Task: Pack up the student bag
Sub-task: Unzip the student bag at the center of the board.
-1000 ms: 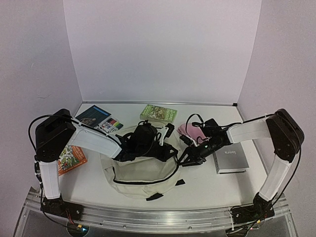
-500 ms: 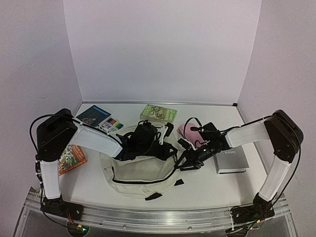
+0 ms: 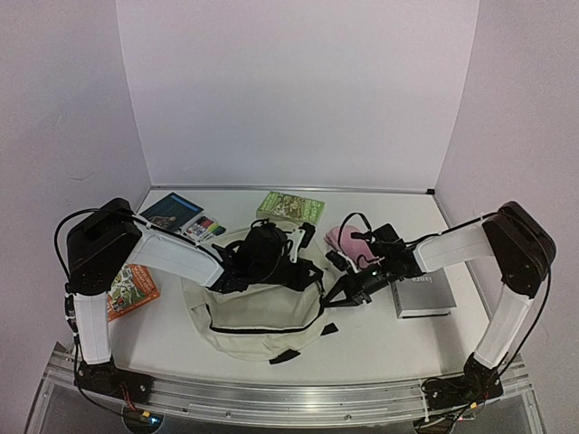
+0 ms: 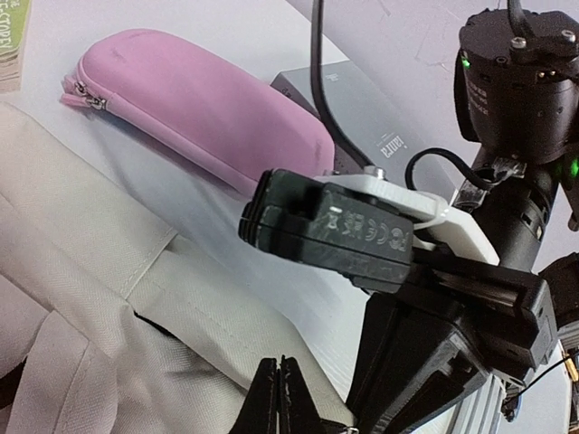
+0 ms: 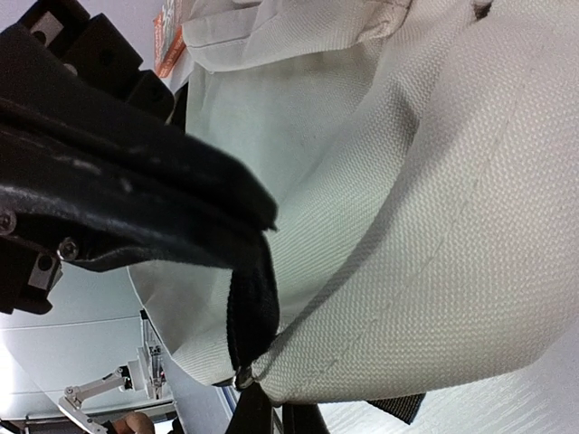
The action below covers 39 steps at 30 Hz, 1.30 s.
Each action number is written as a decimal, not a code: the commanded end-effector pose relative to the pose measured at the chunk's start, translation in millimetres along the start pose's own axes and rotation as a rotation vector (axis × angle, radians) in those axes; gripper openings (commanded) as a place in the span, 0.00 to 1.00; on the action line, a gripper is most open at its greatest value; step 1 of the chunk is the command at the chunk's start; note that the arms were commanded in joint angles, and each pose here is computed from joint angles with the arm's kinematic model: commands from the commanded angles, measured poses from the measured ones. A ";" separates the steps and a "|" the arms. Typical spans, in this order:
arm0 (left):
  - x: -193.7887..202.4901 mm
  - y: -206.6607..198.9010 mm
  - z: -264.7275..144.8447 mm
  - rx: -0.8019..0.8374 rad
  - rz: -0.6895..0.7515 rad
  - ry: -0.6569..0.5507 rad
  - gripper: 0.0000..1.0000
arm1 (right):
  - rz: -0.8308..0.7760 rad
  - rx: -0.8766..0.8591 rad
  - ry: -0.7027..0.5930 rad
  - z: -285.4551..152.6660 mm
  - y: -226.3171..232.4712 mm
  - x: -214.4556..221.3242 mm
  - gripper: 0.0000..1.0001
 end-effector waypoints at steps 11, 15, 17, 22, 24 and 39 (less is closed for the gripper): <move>-36.4 53.2 -6.3 -0.279 -0.118 -0.171 0.00 | -0.049 0.031 0.061 -15.0 12.0 17.5 0.00; -48.0 70.9 -10.5 -0.323 -0.141 -0.199 0.00 | -0.053 0.040 0.078 -15.3 10.5 20.7 0.00; -54.2 77.1 -11.4 -0.336 -0.146 -0.208 0.00 | -0.054 0.043 0.083 -15.2 9.9 21.7 0.00; -70.7 88.7 -8.8 -0.356 -0.147 -0.222 0.00 | -0.059 0.051 0.095 -14.8 8.1 24.5 0.00; -79.4 91.5 -6.5 -0.356 -0.144 -0.225 0.00 | -0.062 0.050 0.097 -15.0 8.3 25.1 0.00; -111.4 98.1 2.7 -0.315 -0.153 -0.152 0.02 | -0.090 0.065 0.086 -18.3 12.6 21.1 0.00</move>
Point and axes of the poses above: each gripper's point midway between its finger pads, its own z axis out along the fingers, its own y axis along the line the jaws close on, x = y × z, the point moved 10 cm from there along -z, back along the fingers, and after that the axes turned 11 degrees about -z, right-handed, at the moved point
